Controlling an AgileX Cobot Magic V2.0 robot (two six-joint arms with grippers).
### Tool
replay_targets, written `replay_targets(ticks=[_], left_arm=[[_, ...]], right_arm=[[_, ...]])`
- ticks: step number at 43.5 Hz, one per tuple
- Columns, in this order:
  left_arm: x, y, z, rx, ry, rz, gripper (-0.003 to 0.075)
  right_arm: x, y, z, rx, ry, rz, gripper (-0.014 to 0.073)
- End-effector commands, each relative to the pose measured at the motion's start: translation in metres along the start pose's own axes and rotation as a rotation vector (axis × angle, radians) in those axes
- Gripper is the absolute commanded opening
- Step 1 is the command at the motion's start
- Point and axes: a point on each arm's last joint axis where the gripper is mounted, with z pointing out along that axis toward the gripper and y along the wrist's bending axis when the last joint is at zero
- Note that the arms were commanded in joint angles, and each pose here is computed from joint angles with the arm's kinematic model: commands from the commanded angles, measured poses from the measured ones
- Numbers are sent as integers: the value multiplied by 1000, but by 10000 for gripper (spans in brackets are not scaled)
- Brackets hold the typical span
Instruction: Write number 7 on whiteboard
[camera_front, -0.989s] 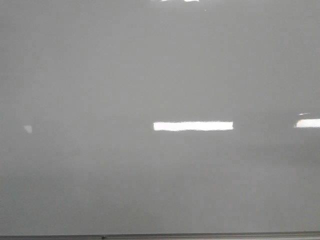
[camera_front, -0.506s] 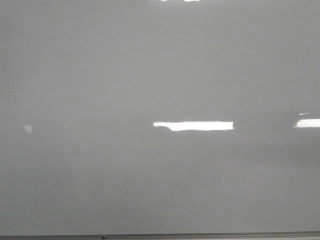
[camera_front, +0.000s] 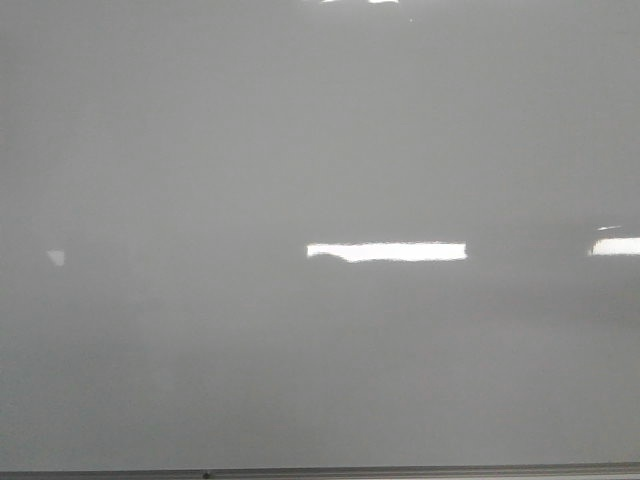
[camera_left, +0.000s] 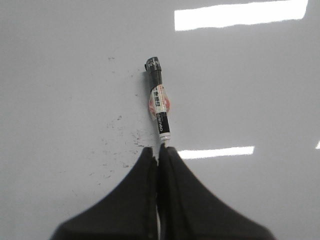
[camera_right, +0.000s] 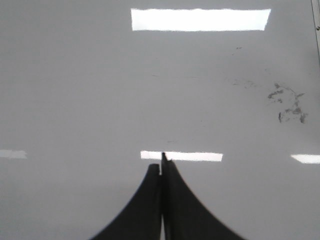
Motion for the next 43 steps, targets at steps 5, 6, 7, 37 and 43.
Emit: replay_targets(ticks=[5,6,7,37,43], left_arm=[[-47,2,-7,-7,-200,-59,-21],[-54,3,-8,-7,-216,-58,-21],[-61,3,-10,-6,-226,-58,-21],[-172,4,27,28,148,-55,-21],[-159,4,41,31,246,-57,-21]], right_arm=[[-47,1,-7,-4,-165,2,-118],[-50,1,-7,-4,-161,2,-118],[-56,1,-8,-4,-163,2,-118],[-158,3,25,5,222,2,-118],[-151,3,40,6,289,2,-118]])
